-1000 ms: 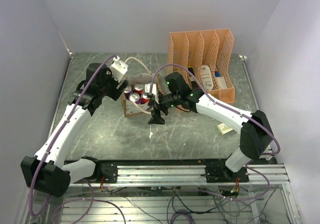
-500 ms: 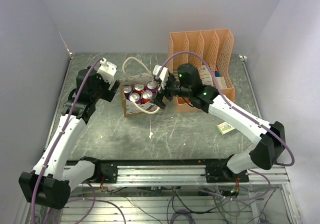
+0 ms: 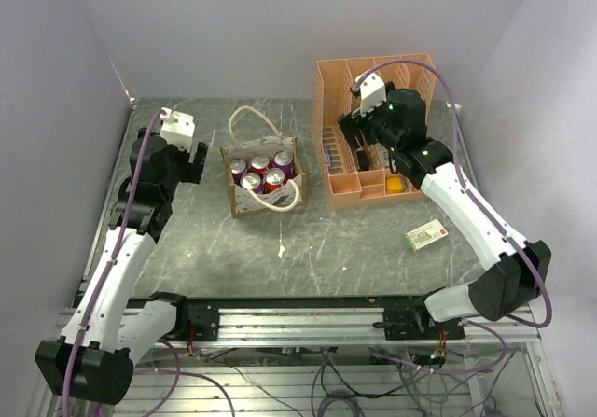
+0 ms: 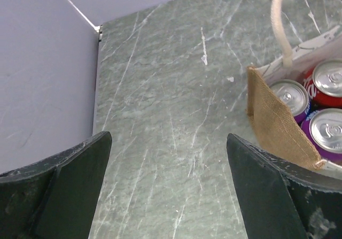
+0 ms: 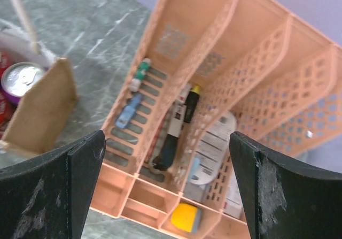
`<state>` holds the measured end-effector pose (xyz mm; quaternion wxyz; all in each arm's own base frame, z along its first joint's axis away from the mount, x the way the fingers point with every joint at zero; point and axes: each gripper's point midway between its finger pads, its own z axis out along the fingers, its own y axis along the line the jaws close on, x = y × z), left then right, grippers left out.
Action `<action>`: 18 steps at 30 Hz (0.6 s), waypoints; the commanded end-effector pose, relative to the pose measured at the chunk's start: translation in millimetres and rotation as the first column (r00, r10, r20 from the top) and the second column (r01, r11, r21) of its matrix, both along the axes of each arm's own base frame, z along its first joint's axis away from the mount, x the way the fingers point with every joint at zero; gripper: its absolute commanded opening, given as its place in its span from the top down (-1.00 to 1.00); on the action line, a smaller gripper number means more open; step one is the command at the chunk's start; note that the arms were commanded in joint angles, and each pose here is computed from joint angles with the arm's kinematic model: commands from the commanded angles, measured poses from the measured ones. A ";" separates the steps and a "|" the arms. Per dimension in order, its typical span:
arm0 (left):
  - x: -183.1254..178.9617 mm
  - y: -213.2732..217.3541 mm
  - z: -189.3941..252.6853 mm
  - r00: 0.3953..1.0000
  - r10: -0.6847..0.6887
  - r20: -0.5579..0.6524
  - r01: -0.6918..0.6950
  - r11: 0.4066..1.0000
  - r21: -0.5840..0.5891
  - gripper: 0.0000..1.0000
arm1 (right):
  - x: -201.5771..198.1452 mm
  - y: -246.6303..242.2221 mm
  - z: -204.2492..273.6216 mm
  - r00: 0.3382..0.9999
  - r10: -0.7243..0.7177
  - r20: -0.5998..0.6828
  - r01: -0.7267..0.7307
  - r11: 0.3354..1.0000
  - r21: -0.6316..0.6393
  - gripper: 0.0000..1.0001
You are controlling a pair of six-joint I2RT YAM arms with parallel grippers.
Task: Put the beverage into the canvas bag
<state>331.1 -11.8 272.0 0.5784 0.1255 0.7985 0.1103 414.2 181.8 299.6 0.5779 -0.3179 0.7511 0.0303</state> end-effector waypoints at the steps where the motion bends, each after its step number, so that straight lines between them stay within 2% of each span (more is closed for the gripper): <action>1: 2.2 14.4 23.7 0.989 0.104 0.108 -0.093 0.991 -0.097 -0.98 | 6.0 -42.4 46.1 0.969 -0.200 0.145 0.205 0.979 -0.021 -1.00; 8: -2.7 23.0 23.8 0.984 0.111 0.142 -0.094 0.988 -0.120 -0.98 | -10.4 -67.3 52.8 0.947 -0.289 0.143 0.290 0.957 0.011 -1.00; 13: -9.3 32.6 34.1 0.973 0.150 0.178 -0.121 0.979 -0.164 -0.98 | -29.7 -81.9 28.4 0.938 -0.334 0.094 0.334 0.942 0.020 -1.00; 18: -18.3 32.8 36.6 0.970 0.143 0.196 -0.105 0.976 -0.192 -0.98 | -41.3 -113.8 19.1 0.904 -0.413 0.110 0.407 0.910 0.077 -1.00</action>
